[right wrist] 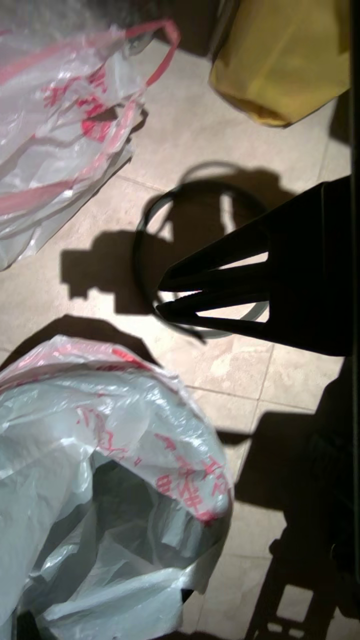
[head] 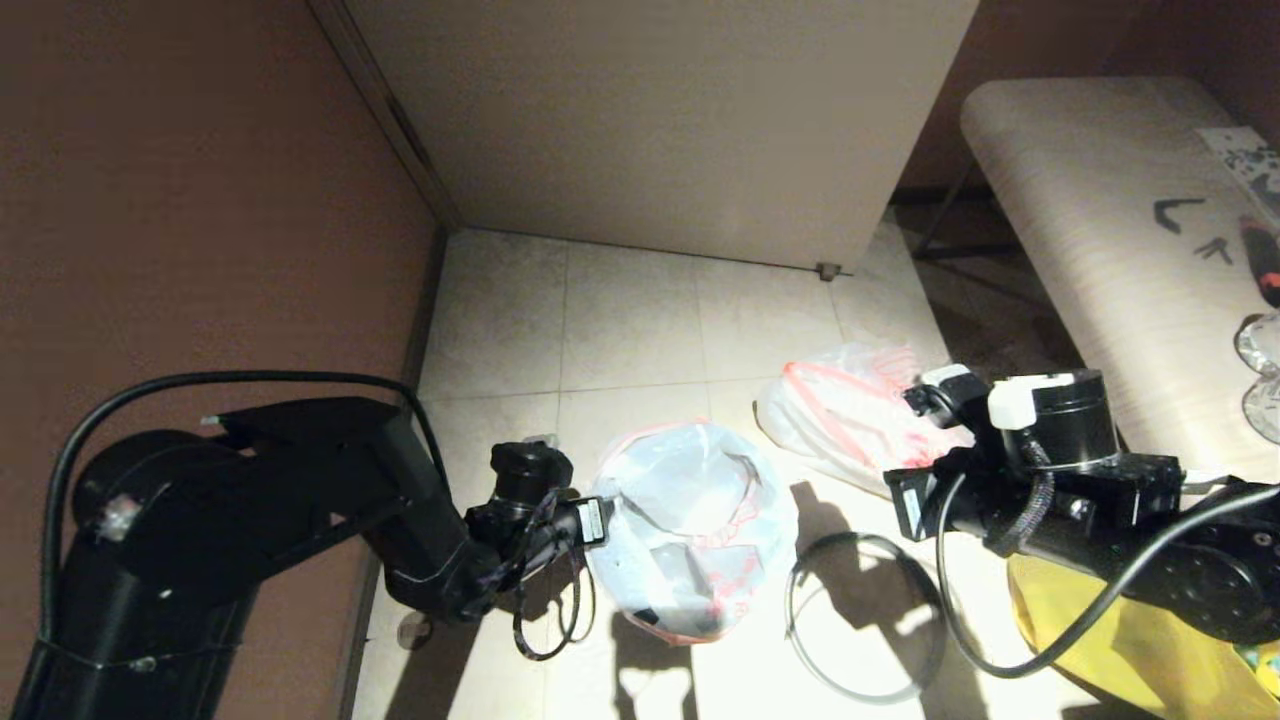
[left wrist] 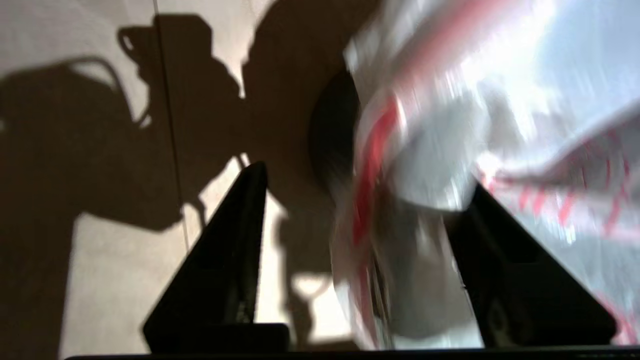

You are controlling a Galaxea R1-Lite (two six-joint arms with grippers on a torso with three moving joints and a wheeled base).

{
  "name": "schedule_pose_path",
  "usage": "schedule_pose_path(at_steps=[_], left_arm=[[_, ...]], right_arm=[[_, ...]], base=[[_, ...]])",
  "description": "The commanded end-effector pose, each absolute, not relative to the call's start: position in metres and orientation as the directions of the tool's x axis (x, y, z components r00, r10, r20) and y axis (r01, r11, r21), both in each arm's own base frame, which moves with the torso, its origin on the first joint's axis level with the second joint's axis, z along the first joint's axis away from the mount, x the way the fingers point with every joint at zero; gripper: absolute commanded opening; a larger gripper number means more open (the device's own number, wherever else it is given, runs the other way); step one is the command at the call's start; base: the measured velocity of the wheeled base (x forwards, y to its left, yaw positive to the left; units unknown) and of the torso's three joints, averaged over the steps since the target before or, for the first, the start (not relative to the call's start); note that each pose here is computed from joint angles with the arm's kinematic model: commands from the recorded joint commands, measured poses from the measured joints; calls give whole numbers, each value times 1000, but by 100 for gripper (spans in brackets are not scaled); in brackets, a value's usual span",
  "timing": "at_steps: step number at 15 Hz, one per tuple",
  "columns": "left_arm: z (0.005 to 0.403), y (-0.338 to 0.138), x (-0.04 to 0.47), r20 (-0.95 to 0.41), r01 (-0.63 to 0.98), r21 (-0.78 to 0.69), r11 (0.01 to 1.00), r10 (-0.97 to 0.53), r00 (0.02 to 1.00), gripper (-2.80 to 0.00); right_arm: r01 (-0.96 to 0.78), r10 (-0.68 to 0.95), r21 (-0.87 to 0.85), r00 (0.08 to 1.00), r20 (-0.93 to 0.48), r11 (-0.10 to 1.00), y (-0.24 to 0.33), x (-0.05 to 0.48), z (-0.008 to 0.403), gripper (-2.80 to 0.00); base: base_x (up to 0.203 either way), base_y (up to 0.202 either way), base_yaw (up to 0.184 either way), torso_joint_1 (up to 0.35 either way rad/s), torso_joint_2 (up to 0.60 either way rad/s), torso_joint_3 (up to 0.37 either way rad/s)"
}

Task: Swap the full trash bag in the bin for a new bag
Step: Put the new garbage bag on the trash can

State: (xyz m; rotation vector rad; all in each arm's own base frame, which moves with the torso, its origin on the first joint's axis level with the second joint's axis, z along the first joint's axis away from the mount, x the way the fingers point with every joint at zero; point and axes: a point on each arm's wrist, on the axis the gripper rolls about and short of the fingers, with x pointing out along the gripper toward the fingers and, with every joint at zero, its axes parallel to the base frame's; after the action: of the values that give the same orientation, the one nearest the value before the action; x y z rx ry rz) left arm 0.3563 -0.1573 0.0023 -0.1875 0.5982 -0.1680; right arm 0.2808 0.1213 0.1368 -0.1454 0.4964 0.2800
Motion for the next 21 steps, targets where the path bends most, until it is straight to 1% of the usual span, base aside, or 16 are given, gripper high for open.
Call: schedule_pose_path(at_steps=[1, 3, 6, 7, 9, 11, 13, 14, 17, 19, 21], left_arm=[[16, -154, 342, -534, 114, -221, 969, -218, 816, 0], [32, -144, 330, -525, 120, -199, 973, -209, 825, 0], [59, -136, 302, -504, 117, -176, 977, -192, 842, 0], [65, -141, 293, -508, 124, -152, 981, -185, 841, -280], [72, -156, 287, -544, 166, -85, 982, -185, 818, -280], [86, -180, 297, -577, 204, -43, 978, -191, 794, -280], [96, -208, 311, -618, 240, -11, 971, -195, 761, -280], [93, -222, 319, -655, 255, 13, 967, -184, 733, -280], [48, -260, 339, -749, 286, 97, 953, -119, 652, -280], [14, -277, 337, -795, 318, 138, 938, -87, 601, -280], [-13, -287, 343, -800, 321, 155, 934, -72, 596, -280]], right_arm=[[-293, 220, -75, 843, -491, 953, 113, 266, 144, -280], [-300, 212, -85, 822, -529, 950, 111, 256, 134, -280], [-272, 193, -88, 844, -501, 958, 107, 250, 143, -280], [-269, 192, -87, 847, -496, 959, 106, 247, 145, -280], [-261, 181, -92, 846, -502, 961, 104, 243, 143, -280], [-246, 184, -65, 851, -491, 967, 104, 244, 145, -280], [-190, 167, -9, 887, -431, 982, 100, 251, 158, -280], [-171, 158, 6, 897, -413, 985, 97, 253, 161, -280], [-89, 104, 59, 929, -356, 994, 73, 271, 174, -280], [-67, 96, 97, 937, -336, 993, 57, 285, 179, -280], [-84, 118, 115, 936, -332, 990, 54, 290, 177, -280]], base=[[0, 0, 0, 0, 0, 0], [0, 0, 0, 0, 0, 0], [0, 0, 0, 0, 0, 0], [0, 0, 0, 0, 0, 0], [0, 0, 0, 0, 0, 0], [0, 0, 0, 0, 0, 0], [0, 0, 0, 0, 0, 0], [0, 0, 0, 0, 0, 0], [0, 0, 0, 0, 0, 0], [0, 0, 0, 0, 0, 0], [0, 0, 0, 0, 0, 0]])
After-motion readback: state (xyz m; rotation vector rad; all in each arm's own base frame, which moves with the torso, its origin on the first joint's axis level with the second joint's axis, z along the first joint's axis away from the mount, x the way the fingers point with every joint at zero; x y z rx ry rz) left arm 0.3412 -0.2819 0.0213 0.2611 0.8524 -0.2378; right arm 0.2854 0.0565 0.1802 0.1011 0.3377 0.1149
